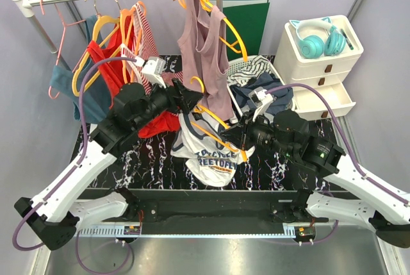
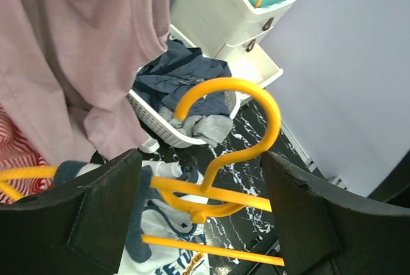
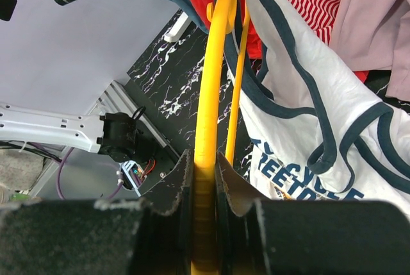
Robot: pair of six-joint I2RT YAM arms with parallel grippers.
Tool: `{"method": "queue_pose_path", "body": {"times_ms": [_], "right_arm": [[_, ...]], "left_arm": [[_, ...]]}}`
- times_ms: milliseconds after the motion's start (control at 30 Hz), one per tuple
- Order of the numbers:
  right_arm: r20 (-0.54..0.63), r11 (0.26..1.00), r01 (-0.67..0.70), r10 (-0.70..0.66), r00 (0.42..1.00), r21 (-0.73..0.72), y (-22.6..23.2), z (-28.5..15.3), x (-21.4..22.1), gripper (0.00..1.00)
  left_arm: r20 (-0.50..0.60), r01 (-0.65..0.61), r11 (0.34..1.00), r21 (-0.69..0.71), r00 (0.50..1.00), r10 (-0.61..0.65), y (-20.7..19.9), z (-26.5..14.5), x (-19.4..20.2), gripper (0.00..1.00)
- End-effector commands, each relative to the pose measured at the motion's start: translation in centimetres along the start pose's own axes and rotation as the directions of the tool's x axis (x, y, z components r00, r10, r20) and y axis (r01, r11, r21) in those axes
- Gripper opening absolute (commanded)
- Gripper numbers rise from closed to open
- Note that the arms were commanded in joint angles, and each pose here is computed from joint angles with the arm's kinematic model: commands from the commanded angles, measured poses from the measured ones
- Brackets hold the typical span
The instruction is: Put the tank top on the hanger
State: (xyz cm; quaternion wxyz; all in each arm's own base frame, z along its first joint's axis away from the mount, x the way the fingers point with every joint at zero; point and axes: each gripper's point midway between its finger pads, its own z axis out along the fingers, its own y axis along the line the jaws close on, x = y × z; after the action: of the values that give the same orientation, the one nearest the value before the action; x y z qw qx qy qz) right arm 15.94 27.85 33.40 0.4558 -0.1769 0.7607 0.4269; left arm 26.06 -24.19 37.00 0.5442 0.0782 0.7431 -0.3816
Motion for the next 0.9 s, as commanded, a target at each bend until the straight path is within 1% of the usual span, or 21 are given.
{"method": "queue_pose_path", "body": {"times_ms": [0,67,133,267,467,567,600,633,700,733,800,833,867], "right_arm": [[0.102,0.997,-0.001,0.008,0.995,-0.073,2.1,-0.2,-3.1,0.00],[0.100,0.997,-0.007,0.014,0.995,-0.070,2.1,0.0,-3.1,0.00],[0.099,0.998,-0.015,0.022,0.995,-0.066,2.1,0.2,-3.2,0.00],[0.124,0.998,-0.027,0.035,0.992,-0.060,2.1,0.0,-3.9,0.00],[0.145,0.997,-0.034,0.043,0.988,-0.063,2.3,-0.3,-4.4,0.00],[0.135,0.997,-0.042,0.051,0.990,-0.072,2.4,-0.2,-4.1,0.00],[0.132,0.996,-0.043,0.052,0.990,-0.073,2.4,-0.1,-4.1,0.00],[0.129,0.997,-0.045,0.054,0.990,-0.069,2.3,0.0,-4.0,0.00],[0.127,0.997,-0.050,0.058,0.990,-0.067,2.2,-0.1,-3.8,0.00],[0.130,0.997,-0.051,0.058,0.990,-0.058,2.0,0.0,-3.7,0.00],[0.133,0.997,-0.050,0.057,0.989,-0.052,1.9,0.0,-3.7,0.00],[0.130,0.997,-0.052,0.058,0.990,-0.049,1.8,0.1,-3.6,0.00],[0.126,0.998,-0.054,0.059,0.990,-0.044,1.7,0.3,-3.4,0.00]], "left_arm": [[0.052,-0.022,0.992,0.127,0.999,0.015,-2.5,0.5,-1.4,0.73],[0.044,-0.032,0.988,0.150,0.999,0.026,-2.9,0.5,-1.2,0.69],[0.032,-0.040,0.985,0.165,0.999,0.035,-3.1,0.4,-0.8,0.67],[-0.010,-0.039,0.985,0.169,0.999,0.042,-2.5,0.2,1.1,0.63],[-0.044,-0.041,0.987,0.154,0.998,0.049,-1.6,0.2,2.7,0.62],[-0.047,-0.047,0.986,0.157,0.997,0.055,-1.7,0.6,2.7,0.51],[-0.046,-0.050,0.986,0.156,0.997,0.058,-1.7,0.7,2.6,0.42],[-0.042,-0.055,0.986,0.156,0.997,0.063,-1.8,0.8,2.5,0.36],[-0.042,-0.063,0.986,0.154,0.997,0.070,-1.8,1.0,2.4,0.27],[-0.044,-0.064,0.985,0.160,0.996,0.072,-1.9,0.9,2.4,0.20],[-0.046,-0.065,0.985,0.162,0.996,0.074,-1.9,1.0,2.5,0.12],[-0.049,-0.066,0.985,0.161,0.996,0.075,-1.8,0.9,2.7,0.00],[-0.046,-0.071,0.984,0.160,0.996,0.080,-1.8,0.9,2.7,0.00]]}}
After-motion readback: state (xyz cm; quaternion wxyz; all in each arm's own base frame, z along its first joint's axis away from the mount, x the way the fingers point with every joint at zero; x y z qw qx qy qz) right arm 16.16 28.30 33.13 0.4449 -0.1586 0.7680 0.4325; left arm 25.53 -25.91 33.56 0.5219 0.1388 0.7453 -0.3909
